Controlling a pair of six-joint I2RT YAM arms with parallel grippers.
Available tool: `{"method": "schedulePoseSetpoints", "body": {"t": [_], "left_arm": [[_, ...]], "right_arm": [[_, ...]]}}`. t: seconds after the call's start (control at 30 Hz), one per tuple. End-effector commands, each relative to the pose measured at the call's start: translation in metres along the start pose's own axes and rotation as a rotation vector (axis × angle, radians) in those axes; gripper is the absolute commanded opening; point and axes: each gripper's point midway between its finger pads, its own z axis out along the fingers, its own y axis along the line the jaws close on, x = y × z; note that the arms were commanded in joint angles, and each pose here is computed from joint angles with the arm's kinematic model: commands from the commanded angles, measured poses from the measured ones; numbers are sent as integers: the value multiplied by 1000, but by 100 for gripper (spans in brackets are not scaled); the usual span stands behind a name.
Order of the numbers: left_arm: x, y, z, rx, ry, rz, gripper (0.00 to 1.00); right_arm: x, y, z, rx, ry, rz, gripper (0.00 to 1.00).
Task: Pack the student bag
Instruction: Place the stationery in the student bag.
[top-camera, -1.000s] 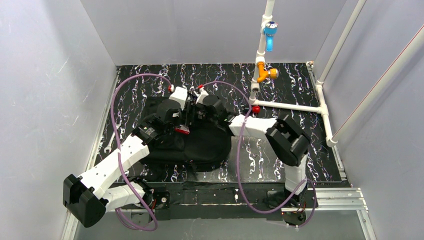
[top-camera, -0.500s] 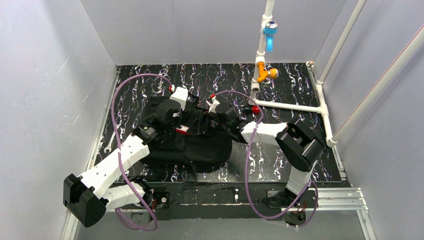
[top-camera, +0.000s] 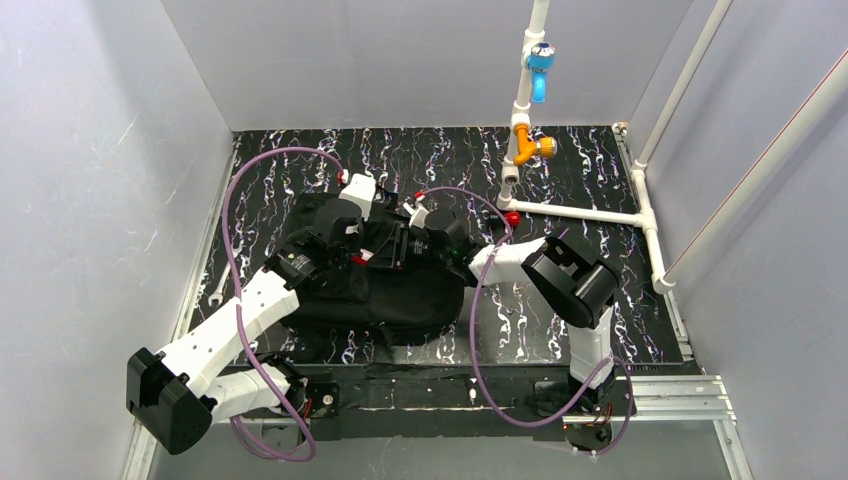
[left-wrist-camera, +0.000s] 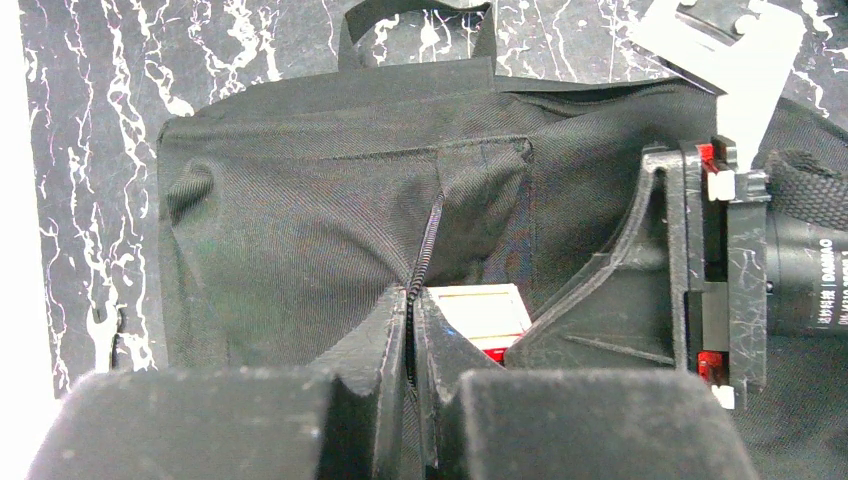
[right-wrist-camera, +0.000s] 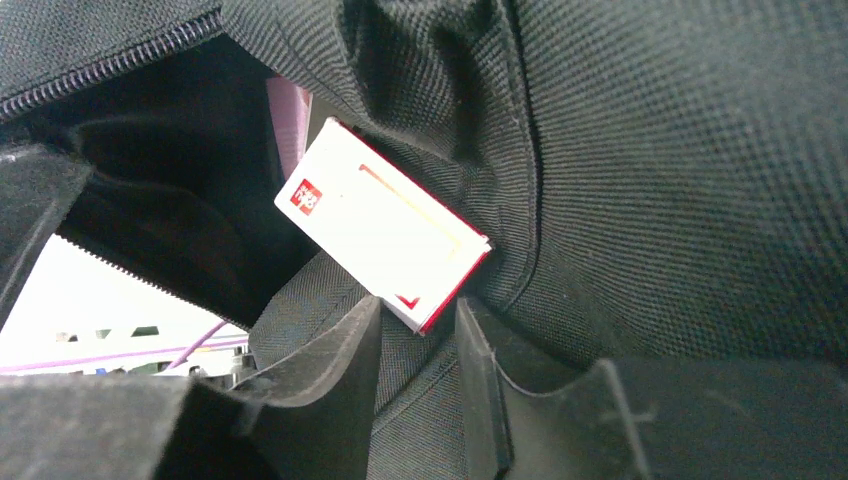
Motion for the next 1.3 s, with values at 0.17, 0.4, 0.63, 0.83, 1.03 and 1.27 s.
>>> {"method": "schedulePoseSetpoints", "body": {"t": [0.17, 0.4, 0.63, 0.83, 1.03, 1.27], "left_arm": [[-44, -7, -12, 50, -136, -76, 0], [-43, 6, -14, -15, -144, -72, 0], [-44, 1, -12, 7, -140, -68, 0], [-43, 0, -11, 10, -138, -68, 0], [-42, -1, -10, 15, -132, -69, 0], [-42, -2, -11, 20, -134, -72, 0]], "right_arm": [[-38, 98, 30, -272, -53, -133, 39], [-51, 81, 58, -260, -53, -86, 44], [-44, 75, 25, -147, -63, -154, 48], [-46, 59, -8, -31, -73, -193, 58], [-47, 49, -18, -16, -82, -175, 60], [-45, 47, 11, -55, -71, -92, 49]]}}
